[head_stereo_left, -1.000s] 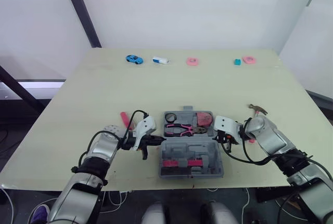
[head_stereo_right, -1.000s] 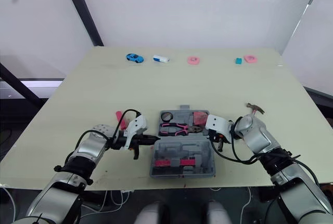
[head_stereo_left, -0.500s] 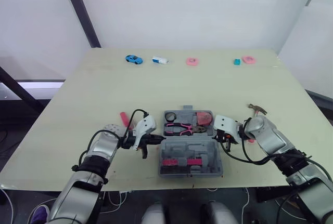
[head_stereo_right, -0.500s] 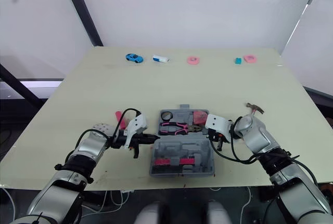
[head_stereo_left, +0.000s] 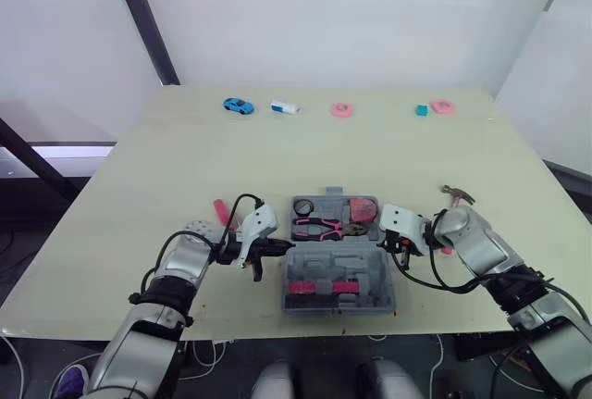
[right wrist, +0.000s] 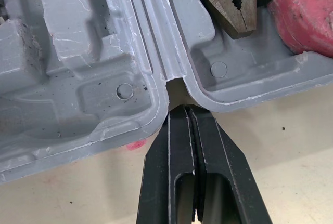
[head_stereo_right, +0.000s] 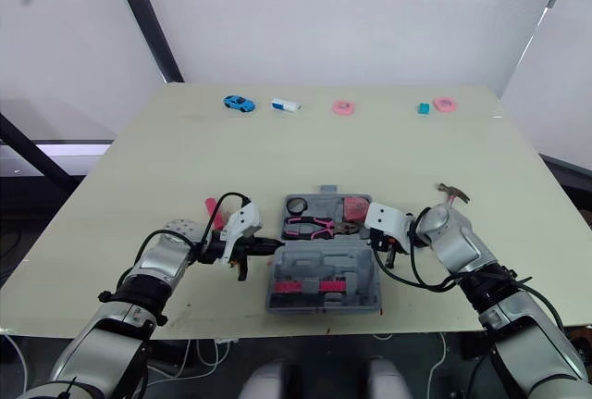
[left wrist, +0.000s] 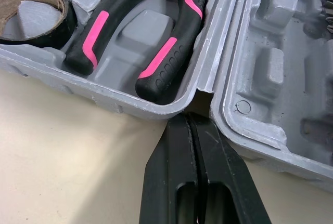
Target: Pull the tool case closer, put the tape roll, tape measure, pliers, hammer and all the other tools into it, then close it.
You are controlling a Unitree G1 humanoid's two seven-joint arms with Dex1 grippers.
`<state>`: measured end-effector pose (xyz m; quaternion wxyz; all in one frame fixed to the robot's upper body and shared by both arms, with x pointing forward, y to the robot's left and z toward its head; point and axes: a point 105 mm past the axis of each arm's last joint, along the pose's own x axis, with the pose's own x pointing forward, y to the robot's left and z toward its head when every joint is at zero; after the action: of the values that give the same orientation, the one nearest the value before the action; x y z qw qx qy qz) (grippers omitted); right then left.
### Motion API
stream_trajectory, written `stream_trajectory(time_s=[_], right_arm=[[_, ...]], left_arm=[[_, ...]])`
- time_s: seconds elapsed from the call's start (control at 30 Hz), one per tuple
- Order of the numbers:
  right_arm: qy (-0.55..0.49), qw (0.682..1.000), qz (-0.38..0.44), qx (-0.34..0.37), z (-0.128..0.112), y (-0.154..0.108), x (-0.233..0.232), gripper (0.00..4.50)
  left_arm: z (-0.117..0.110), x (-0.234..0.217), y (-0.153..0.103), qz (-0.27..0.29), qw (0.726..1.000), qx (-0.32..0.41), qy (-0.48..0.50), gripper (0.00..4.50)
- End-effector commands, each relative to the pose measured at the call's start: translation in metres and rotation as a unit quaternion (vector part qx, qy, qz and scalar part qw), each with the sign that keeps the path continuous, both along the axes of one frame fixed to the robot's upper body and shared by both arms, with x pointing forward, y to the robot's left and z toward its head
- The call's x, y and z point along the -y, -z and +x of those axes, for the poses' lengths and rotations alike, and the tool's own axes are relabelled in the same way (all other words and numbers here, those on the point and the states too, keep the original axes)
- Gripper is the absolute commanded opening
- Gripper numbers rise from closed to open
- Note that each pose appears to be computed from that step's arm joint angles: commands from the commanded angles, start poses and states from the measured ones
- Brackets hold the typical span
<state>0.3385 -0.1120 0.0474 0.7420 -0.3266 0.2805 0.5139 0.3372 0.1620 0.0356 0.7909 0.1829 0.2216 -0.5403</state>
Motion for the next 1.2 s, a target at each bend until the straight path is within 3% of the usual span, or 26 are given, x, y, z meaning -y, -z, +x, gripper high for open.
stream_trajectory(time_s=[0.03, 0.27, 0.57, 0.7, 0.73, 0.77, 0.83, 0.97, 1.07, 1.1, 1.2], right_arm=[[-0.028, 0.999, 0.026, 0.025, 0.002, -0.016, -0.017, 0.00], [0.011, 0.998, 0.055, 0.029, -0.002, -0.027, 0.008, 0.00], [0.105, 0.966, 0.220, 0.084, -0.018, -0.050, 0.059, 0.00], [0.128, 0.947, 0.274, 0.106, -0.036, -0.056, 0.082, 0.00], [0.128, 0.945, 0.281, 0.111, -0.042, -0.056, 0.088, 0.40], [0.134, 0.941, 0.288, 0.114, -0.048, -0.056, 0.094, 0.51], [0.146, 0.935, 0.303, 0.114, -0.059, -0.056, 0.103, 1.15], [0.194, 0.925, 0.303, 0.123, -0.087, -0.060, 0.136, 2.89], [0.223, 0.922, 0.291, 0.121, -0.104, -0.060, 0.155, 4.46], [0.233, 0.922, 0.284, 0.119, -0.111, -0.059, 0.162, 4.50], [0.260, 0.919, 0.272, 0.117, -0.125, -0.055, 0.178, 4.50]], left_arm=[[0.004, 0.008, -0.001, 0.000, 1.000, 0.012, 0.002, 0.01], [-0.002, -0.003, -0.016, -0.058, 0.998, 0.029, -0.027, 0.01], [-0.034, -0.029, -0.038, -0.150, 0.980, 0.075, -0.109, 0.01], [-0.055, -0.045, -0.048, -0.209, 0.962, 0.084, -0.157, 0.01], [-0.060, -0.051, -0.049, -0.223, 0.956, 0.083, -0.172, 0.00], [-0.067, -0.057, -0.049, -0.230, 0.952, 0.081, -0.183, 0.26], [-0.079, -0.067, -0.049, -0.241, 0.945, 0.079, -0.205, 0.75], [-0.110, -0.093, -0.043, -0.240, 0.935, 0.066, -0.253, 2.46], [-0.127, -0.109, -0.039, -0.233, 0.930, 0.059, -0.280, 4.03], [-0.133, -0.116, -0.037, -0.228, 0.928, 0.055, -0.289, 4.46], [-0.145, -0.130, -0.033, -0.215, 0.926, 0.048, -0.306, 4.46]])
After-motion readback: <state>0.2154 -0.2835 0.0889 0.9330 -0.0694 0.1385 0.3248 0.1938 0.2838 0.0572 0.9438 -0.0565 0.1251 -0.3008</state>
